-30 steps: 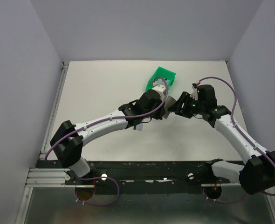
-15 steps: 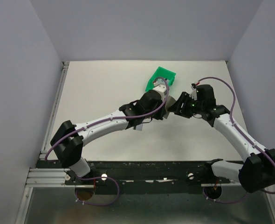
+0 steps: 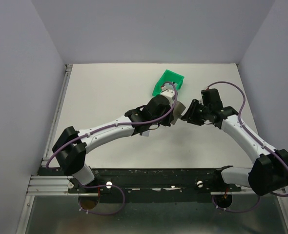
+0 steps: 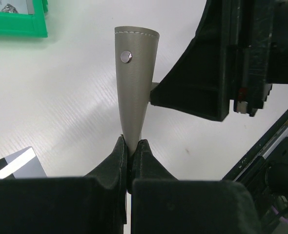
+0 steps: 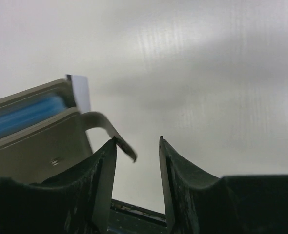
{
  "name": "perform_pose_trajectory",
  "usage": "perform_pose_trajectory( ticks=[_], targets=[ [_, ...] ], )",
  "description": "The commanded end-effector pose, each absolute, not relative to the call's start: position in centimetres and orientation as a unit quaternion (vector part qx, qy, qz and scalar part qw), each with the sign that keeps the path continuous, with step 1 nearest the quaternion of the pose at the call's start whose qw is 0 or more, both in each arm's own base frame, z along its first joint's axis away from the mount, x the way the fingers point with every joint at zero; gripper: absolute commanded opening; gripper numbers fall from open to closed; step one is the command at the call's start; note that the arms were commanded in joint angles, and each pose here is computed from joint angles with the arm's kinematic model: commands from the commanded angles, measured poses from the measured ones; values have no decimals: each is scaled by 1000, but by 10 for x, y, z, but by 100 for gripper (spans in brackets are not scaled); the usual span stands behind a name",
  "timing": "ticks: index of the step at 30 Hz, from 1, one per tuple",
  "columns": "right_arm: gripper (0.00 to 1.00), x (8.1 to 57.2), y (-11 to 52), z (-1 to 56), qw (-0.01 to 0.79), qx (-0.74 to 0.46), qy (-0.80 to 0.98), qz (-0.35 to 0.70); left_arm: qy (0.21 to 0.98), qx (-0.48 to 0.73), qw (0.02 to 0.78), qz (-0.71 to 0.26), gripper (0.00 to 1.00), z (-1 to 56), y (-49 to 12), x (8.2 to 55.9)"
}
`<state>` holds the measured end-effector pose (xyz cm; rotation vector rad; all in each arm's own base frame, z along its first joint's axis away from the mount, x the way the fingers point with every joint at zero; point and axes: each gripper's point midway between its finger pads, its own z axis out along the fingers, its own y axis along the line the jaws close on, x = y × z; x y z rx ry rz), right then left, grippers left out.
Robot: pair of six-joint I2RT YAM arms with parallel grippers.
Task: Put the credit cards into the card holder
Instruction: Open the card holder at the center of the board.
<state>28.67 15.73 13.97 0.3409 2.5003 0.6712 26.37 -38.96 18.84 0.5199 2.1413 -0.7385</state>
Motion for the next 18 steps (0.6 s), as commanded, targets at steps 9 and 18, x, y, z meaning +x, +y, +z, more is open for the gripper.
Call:
perform_pose_trajectory(
  ticks=[9,18],
  targets=[
    [47,282,132,155,350,149,895,233,830,191,436,-292,0,214,-386,270],
    [57,281,148,186,402,88,863,292,823,182,426,-329,0,222,-385,268]
  ],
)
